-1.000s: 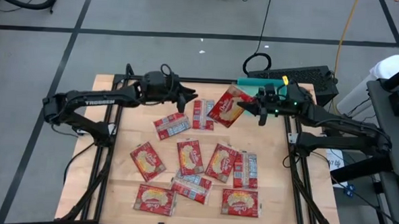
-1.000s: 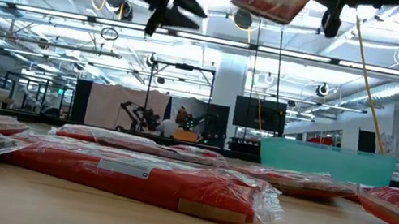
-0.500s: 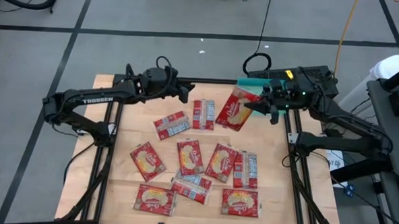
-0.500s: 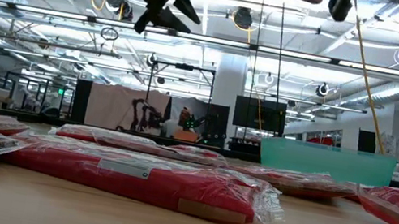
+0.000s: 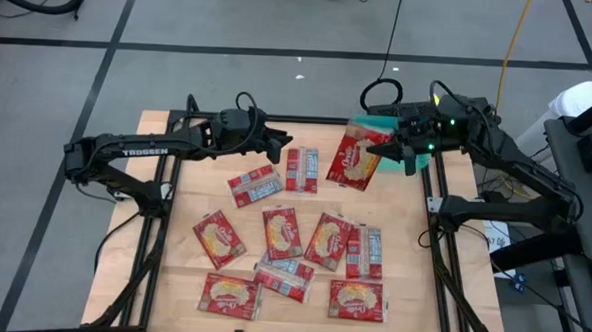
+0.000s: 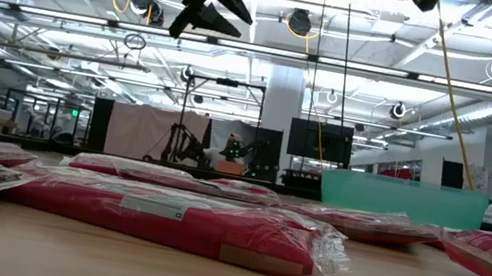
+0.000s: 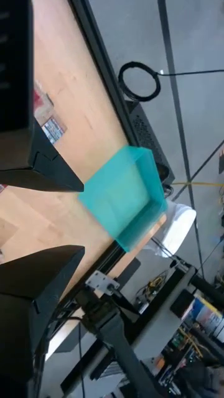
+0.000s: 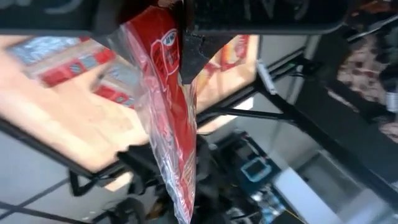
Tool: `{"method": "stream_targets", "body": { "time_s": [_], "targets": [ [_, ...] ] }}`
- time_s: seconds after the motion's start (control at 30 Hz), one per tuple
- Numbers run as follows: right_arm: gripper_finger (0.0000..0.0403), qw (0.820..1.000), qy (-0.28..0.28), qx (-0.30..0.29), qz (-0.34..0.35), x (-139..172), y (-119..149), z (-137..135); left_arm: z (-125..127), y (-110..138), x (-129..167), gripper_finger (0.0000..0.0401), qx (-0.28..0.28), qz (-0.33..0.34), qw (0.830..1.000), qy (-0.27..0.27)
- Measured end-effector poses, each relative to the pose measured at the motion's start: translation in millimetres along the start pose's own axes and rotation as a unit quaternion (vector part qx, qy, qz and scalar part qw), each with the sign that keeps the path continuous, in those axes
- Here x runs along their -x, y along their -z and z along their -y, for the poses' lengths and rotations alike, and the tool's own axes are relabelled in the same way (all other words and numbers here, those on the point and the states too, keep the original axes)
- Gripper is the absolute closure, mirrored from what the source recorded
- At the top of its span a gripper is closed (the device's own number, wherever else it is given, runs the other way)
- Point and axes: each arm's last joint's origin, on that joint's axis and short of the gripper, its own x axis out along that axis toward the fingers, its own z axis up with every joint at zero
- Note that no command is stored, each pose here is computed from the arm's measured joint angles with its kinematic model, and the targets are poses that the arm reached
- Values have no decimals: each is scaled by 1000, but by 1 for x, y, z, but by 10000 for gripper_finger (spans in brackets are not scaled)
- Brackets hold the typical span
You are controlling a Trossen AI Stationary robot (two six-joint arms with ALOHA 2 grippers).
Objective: Sort popcorn bags into baskets
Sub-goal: Put the red popcorn bag into the light blue bin
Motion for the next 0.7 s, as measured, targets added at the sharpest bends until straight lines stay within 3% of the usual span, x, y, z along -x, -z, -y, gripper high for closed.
{"method": "stream_targets", "body": {
  "time_s": [0.1,0.3,0.43,0.7],
  "targets": [
    [387,999,41,-1,-20,-5,-14,5,0,4,0,249,-5,-17,1000,-7],
    [387,986,126,-70,-86,-9,-29,20,-8,14,1,249,-10,-78,997,-27],
    [387,969,189,-99,-127,-7,-36,31,-9,18,2,249,-20,-109,994,-20],
    [387,927,282,-158,-189,-2,-45,68,-13,18,2,249,-91,-120,989,-9]
  ]
}}
